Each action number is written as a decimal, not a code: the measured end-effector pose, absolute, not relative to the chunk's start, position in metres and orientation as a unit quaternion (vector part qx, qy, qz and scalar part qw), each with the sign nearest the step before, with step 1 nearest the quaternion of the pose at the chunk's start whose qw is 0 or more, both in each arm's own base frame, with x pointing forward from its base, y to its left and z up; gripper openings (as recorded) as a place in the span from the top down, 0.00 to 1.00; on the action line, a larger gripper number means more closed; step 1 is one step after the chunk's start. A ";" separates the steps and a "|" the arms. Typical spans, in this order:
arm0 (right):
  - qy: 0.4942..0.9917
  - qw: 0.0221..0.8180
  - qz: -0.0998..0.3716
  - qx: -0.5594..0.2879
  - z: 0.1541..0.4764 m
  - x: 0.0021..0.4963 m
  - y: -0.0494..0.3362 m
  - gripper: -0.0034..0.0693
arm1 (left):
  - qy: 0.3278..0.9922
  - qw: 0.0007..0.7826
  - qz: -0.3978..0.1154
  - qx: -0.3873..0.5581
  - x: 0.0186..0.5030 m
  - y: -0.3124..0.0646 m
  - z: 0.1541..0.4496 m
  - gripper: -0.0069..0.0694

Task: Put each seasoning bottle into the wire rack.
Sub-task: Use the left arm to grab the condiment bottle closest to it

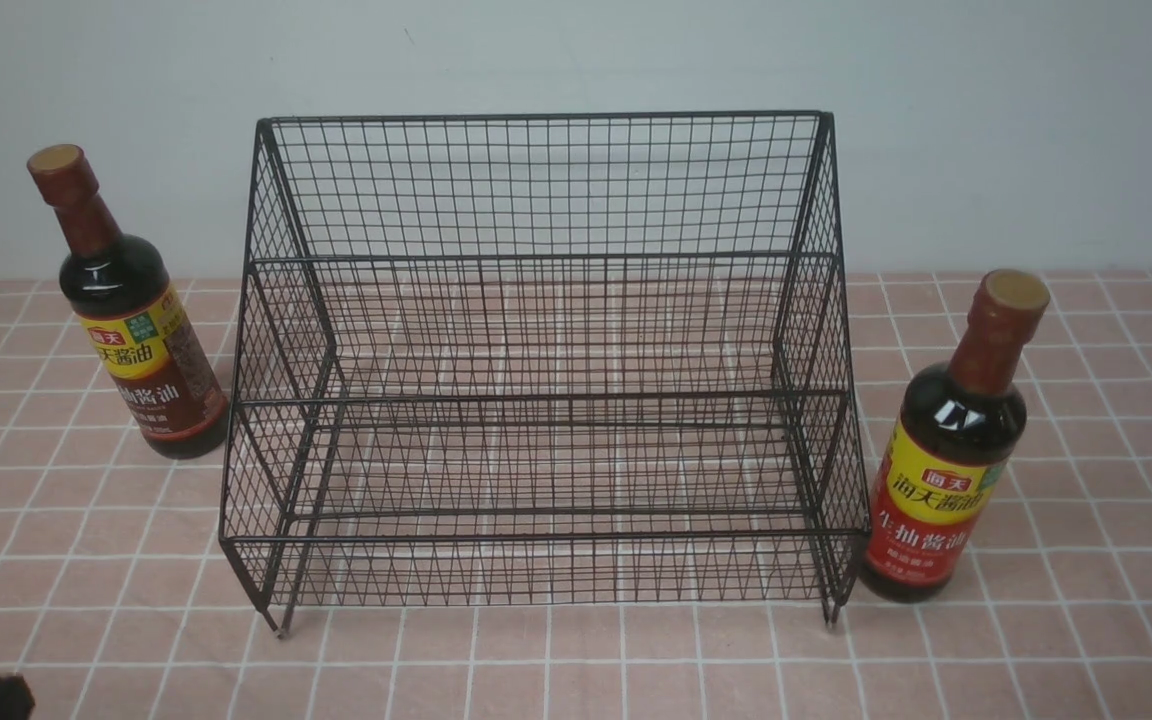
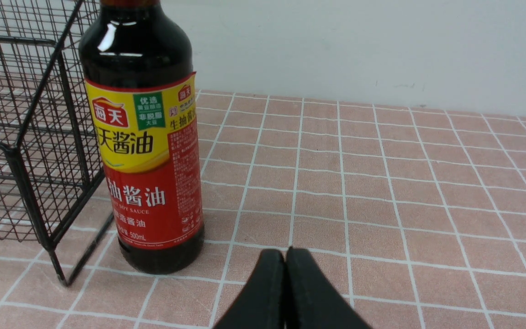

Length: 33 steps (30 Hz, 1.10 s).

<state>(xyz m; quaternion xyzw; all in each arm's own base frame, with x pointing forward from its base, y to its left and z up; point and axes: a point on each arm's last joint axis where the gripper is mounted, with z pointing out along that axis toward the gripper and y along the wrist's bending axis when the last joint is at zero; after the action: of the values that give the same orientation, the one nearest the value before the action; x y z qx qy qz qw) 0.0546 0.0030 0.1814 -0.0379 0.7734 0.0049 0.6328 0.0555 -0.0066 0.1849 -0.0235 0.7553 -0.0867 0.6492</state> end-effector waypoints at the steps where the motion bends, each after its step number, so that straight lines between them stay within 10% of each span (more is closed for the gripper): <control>1: 0.773 0.633 0.005 -0.038 0.181 0.055 0.003 0.97 | 0.741 0.661 -0.109 -0.045 0.056 -0.007 0.188 0.92; 15: 0.773 0.633 0.005 -0.038 0.181 0.055 0.003 0.97 | 0.482 0.855 -0.144 -0.129 0.046 0.010 0.248 0.92; 26: 0.773 0.633 0.005 -0.038 0.181 0.055 0.003 0.97 | 0.594 0.803 -0.002 -0.045 0.128 0.003 0.312 0.91; 33: 0.773 0.633 0.005 -0.038 0.181 0.055 0.003 0.97 | 0.672 0.739 0.028 -0.038 0.218 -0.001 0.315 0.68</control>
<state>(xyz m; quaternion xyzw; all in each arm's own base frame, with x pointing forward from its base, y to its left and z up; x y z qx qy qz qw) 0.0546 0.0030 0.1814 -0.0379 0.7734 0.0049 0.6328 0.2176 -0.0009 0.3149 -0.0381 0.6716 0.0279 0.7394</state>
